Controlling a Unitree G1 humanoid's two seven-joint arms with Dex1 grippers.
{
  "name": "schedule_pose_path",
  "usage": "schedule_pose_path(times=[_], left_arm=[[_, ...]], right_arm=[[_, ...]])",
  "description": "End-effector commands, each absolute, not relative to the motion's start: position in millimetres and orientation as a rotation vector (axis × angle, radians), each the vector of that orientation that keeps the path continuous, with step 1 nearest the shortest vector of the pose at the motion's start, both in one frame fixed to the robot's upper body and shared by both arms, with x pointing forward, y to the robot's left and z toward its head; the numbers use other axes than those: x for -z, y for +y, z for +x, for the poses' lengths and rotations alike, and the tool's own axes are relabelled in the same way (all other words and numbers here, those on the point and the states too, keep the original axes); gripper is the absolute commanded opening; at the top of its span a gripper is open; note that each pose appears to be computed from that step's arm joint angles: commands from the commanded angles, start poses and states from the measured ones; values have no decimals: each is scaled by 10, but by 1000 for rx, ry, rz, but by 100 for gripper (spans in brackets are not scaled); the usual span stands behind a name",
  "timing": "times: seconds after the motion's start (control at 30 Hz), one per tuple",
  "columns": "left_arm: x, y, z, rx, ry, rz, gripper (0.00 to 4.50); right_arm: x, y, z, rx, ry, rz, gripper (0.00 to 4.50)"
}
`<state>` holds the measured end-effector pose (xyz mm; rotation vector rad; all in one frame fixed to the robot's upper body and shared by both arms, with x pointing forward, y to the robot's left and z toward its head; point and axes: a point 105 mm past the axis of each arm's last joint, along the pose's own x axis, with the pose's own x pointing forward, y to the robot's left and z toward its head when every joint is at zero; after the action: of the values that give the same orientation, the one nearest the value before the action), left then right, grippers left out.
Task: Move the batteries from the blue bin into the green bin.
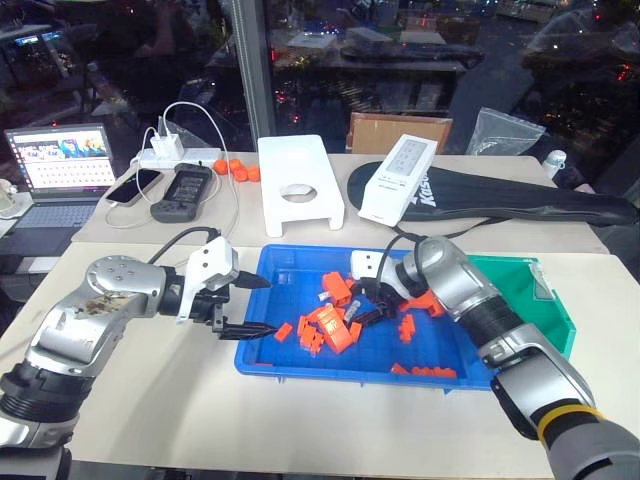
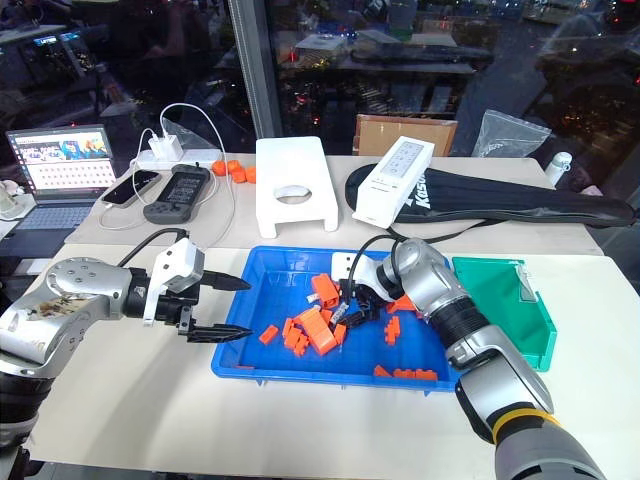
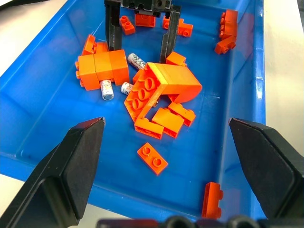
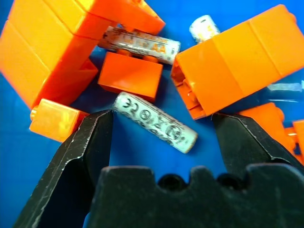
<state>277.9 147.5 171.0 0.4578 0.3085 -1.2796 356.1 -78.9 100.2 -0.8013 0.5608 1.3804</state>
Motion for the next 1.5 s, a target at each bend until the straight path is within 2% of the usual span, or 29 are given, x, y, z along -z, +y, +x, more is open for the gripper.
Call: schedule_pose_path(times=[0.03, 0.07, 0.23, 0.27, 0.3, 0.57, 0.63, 0.83, 1.0, 1.07, 1.2, 1.37, 1.43, 1.5], left_arm=[[-1771, 1456, 2788, 1282, 277, 496, 450], [-1772, 1455, 2792, 1282, 277, 496, 450], [-1769, 1445, 2799, 1287, 275, 498, 450], [-1768, 1441, 2802, 1289, 275, 498, 450], [-1768, 1436, 2803, 1291, 274, 498, 450], [-1787, 1395, 2838, 1323, 266, 494, 450], [-1796, 1364, 2857, 1339, 256, 489, 450], [-1909, 1208, 2946, 1388, 178, 423, 450], [-2035, 1062, 3015, 1448, 121, 382, 450], [-2036, 1033, 3039, 1461, 118, 383, 450], [-1999, 1000, 3061, 1479, 128, 400, 450], [-1910, 1053, 3052, 1480, 165, 450, 450], [-1906, 1083, 3053, 1471, 168, 460, 450], [-1904, 1108, 3046, 1465, 172, 464, 450]], right_arm=[[-912, -870, 3509, -1364, 623, -775, 270], [-910, -884, 3499, -1364, 627, -775, 246], [-910, -971, 3483, -1337, 638, -763, 62], [-917, -1006, 3483, -1328, 642, -760, 34], [-926, -1046, 3480, -1318, 647, -757, 25], [-1237, -1515, 3475, -1212, 626, -777, 25], [-1405, -1619, 3436, -1179, 596, -769, 25], [-2098, -2118, 3378, -923, 486, -665, 25], [-2511, -2551, 3166, -728, 440, -614, 25], [-2500, -2714, 3084, -666, 479, -627, 25], [-2160, -2987, 2938, -588, 621, -593, 25], [-1836, -3088, 2984, -535, 669, -584, 25], [-1804, -3130, 3062, -496, 659, -600, 127], [-1814, -3116, 3096, -505, 651, -626, 179]])
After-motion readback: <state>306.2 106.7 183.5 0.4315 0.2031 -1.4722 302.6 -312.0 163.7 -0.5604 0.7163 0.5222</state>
